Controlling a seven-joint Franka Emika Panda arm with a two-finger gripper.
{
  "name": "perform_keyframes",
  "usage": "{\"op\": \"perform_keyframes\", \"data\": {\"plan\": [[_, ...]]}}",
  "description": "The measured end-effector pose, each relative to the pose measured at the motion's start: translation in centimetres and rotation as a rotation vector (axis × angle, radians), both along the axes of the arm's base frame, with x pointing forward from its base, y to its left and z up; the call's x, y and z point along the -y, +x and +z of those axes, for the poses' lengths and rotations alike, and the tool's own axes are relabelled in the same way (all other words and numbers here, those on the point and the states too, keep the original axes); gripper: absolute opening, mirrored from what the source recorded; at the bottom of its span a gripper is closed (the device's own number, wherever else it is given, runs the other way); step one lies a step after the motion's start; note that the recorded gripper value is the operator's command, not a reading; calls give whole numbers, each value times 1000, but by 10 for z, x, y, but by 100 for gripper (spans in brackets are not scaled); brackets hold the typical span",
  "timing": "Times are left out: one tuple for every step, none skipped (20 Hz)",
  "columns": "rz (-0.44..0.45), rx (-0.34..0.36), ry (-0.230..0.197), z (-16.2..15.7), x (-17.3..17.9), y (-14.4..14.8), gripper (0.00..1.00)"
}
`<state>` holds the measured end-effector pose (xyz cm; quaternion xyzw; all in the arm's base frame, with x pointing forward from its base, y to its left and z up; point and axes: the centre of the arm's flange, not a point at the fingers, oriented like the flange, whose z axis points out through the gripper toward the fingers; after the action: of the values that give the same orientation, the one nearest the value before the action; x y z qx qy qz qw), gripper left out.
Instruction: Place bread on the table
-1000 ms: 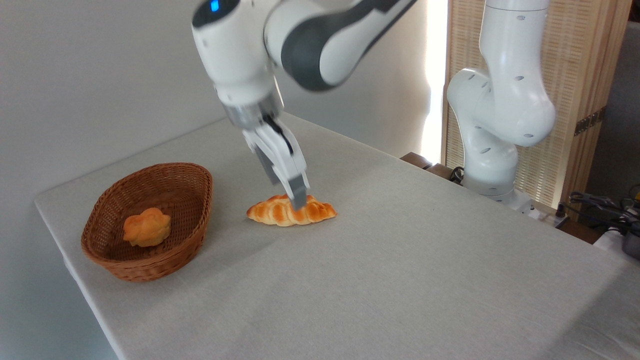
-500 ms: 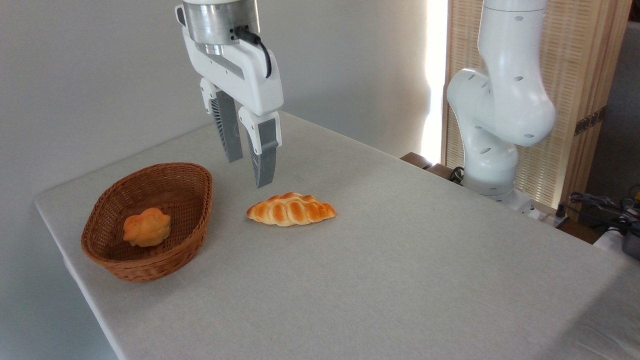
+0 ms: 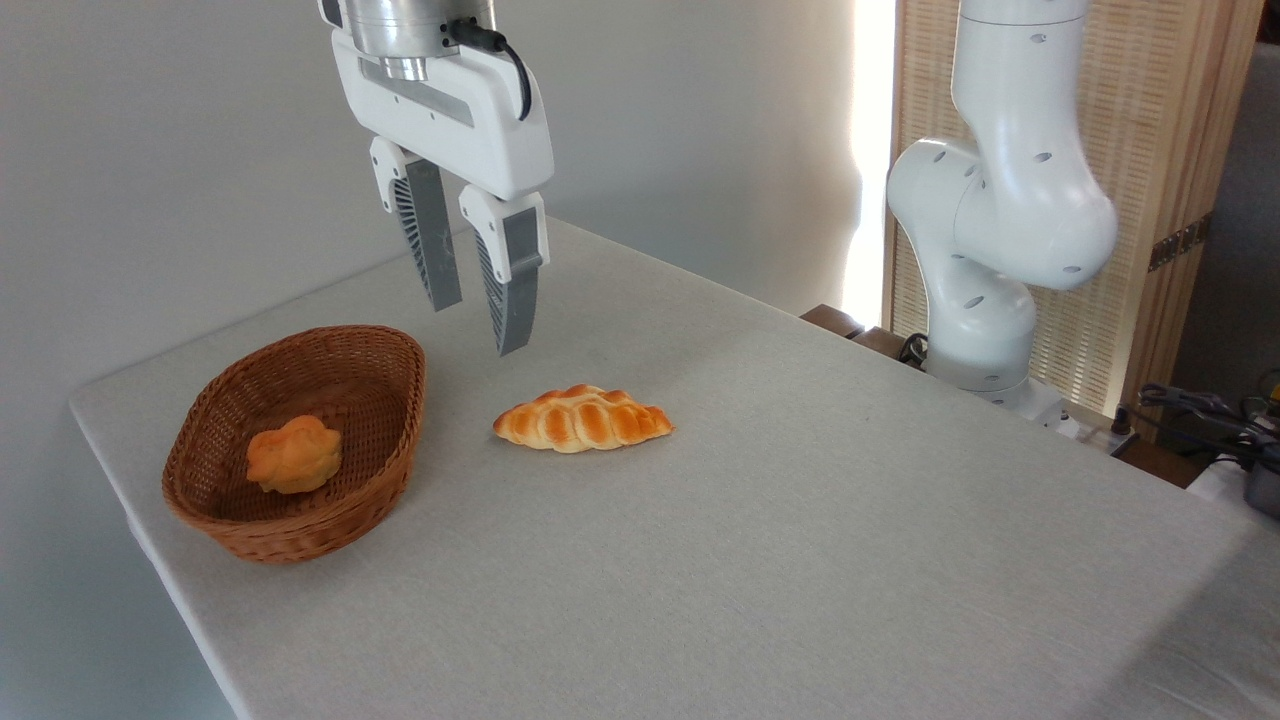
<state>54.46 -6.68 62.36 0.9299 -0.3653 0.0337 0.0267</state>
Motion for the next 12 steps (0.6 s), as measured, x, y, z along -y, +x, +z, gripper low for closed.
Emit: {"op": "perform_keyframes", "data": {"plan": [[4, -3, 1, 0, -3, 0, 100], [15, -6, 9, 0, -9, 0, 100], [22, -6, 16, 0, -14, 1, 100], [35, -4, 31, 0, -23, 1, 100], [47, -2, 40, 1, -31, 2, 100], [52, -1, 43, 1, -34, 2, 100], [56, 0, 46, 2, -37, 2, 100], [57, 1, 47, 2, -38, 2, 100], [58, 2, 49, 2, -39, 3, 100], [59, 2, 49, 3, -39, 3, 100], [61, 3, 49, 3, -40, 3, 100], [65, 3, 49, 3, -42, 3, 100]]}}
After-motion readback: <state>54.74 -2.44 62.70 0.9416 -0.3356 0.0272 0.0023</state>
